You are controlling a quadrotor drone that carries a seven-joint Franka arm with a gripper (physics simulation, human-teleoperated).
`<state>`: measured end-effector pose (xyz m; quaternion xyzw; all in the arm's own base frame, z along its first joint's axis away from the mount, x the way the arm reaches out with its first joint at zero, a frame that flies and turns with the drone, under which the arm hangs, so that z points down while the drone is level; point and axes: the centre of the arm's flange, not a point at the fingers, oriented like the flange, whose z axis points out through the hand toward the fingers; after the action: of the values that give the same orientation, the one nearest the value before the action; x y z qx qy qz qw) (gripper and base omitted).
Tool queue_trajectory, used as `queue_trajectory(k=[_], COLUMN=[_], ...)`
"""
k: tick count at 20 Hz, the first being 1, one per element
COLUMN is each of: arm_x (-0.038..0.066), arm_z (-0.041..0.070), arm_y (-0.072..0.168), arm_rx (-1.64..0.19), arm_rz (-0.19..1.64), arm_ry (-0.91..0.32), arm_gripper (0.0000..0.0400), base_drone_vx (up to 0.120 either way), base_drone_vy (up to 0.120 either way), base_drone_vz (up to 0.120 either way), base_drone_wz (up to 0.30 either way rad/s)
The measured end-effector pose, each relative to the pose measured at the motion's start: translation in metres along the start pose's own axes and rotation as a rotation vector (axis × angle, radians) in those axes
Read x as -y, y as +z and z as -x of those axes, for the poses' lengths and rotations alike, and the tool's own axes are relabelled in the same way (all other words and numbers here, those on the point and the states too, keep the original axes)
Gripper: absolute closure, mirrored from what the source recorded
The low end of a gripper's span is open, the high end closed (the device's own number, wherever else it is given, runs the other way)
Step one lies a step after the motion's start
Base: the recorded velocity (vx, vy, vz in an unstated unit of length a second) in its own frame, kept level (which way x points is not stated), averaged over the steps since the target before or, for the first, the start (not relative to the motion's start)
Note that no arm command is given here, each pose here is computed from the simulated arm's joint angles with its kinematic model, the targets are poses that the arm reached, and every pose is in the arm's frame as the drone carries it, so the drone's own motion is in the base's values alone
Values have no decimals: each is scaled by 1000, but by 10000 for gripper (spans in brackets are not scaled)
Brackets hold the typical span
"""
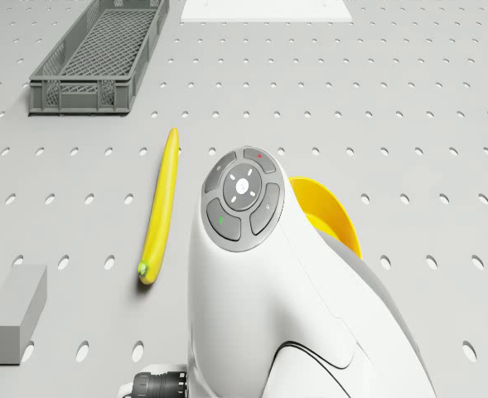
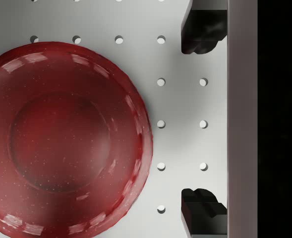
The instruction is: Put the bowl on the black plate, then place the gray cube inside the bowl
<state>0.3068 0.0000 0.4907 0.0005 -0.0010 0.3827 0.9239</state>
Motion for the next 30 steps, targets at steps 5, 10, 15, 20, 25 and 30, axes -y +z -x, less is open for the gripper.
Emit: queue_trajectory(k=[5,10,15,20,25,30], arm_x=[0,0,0,0,0,0], arm_z=[0,0,0,0,0,0], arm_y=[0,0,0,0,0,0], arm_rx=[0,0,0,0,0,0], arm_rz=[0,0,0,0,0,0], arm_ry=[0,0,0,0,0,0], arm_gripper=[0,0,0,0,0,0], base_drone_vx=[120,120,120,120,120,120], base_drone_vy=[0,0,0,0,0,0], base_drone_vz=[0,0,0,0,-56,-48], base_drone_wz=[0,0,0,0,0,0])
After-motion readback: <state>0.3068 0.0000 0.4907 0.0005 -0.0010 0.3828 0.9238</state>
